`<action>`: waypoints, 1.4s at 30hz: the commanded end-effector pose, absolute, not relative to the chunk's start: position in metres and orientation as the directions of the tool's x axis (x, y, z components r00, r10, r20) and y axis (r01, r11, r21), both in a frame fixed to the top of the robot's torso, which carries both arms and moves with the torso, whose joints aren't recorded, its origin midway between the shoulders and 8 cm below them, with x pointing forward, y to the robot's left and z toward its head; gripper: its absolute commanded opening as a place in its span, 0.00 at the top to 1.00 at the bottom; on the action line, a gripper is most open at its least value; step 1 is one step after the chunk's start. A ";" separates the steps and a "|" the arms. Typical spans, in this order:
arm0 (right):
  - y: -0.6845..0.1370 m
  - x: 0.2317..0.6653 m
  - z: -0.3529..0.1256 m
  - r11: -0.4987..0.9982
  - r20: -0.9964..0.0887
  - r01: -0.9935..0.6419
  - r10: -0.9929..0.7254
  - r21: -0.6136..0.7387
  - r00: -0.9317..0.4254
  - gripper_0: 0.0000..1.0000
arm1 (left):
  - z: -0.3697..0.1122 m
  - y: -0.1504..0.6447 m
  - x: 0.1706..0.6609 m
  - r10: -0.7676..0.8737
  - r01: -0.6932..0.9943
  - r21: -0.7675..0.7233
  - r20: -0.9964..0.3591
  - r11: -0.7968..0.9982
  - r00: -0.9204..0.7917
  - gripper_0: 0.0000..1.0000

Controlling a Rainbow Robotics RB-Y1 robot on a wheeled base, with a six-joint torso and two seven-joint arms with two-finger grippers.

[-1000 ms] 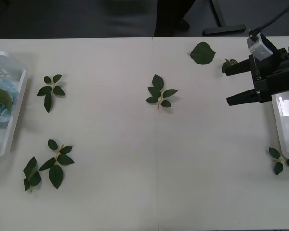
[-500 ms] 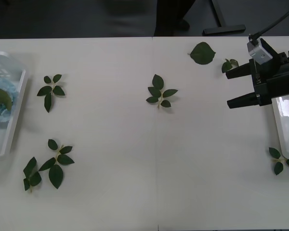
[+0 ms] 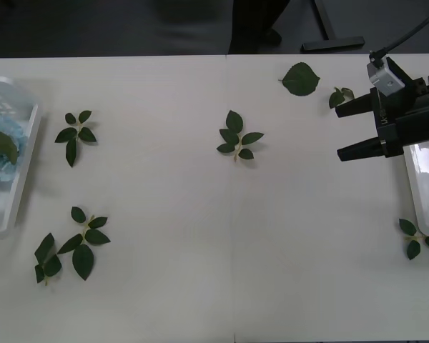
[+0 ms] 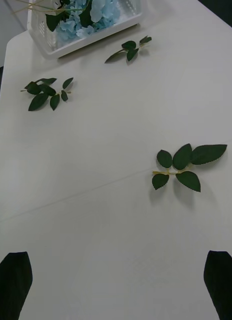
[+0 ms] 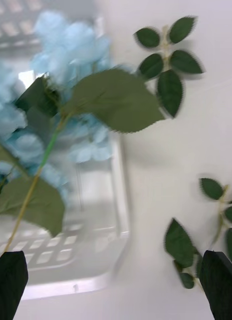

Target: Place the red flowers into the right box and the blue flowers into the left box. If a person shows an open palm, hand one flower to the person first, then continue sorting.

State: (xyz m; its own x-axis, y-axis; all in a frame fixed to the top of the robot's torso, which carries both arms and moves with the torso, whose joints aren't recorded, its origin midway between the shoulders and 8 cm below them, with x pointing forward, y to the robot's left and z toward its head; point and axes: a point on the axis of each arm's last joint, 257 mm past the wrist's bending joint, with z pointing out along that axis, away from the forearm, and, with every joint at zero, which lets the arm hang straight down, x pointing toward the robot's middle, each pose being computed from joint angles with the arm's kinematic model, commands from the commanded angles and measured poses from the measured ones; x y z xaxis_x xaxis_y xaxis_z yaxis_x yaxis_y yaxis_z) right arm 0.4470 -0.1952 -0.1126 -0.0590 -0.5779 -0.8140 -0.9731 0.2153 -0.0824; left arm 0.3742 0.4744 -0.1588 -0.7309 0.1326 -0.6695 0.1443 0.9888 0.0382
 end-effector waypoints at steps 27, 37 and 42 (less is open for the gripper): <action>-0.214 0.453 -0.102 0.250 -0.800 -0.962 -0.597 -0.112 -0.061 0.00 | -0.128 0.162 0.317 0.337 0.876 -0.043 -0.913 0.481 -0.229 0.00; -0.214 0.453 -0.102 0.250 -0.800 -0.962 -0.597 -0.112 -0.061 0.00 | -0.123 0.158 0.277 0.255 0.961 -0.013 -0.963 0.278 -0.087 0.00; -0.214 0.453 -0.102 0.250 -0.800 -0.962 -0.597 -0.112 -0.061 0.00 | -0.134 0.163 0.281 0.181 0.949 -0.133 -0.965 0.287 -0.190 0.00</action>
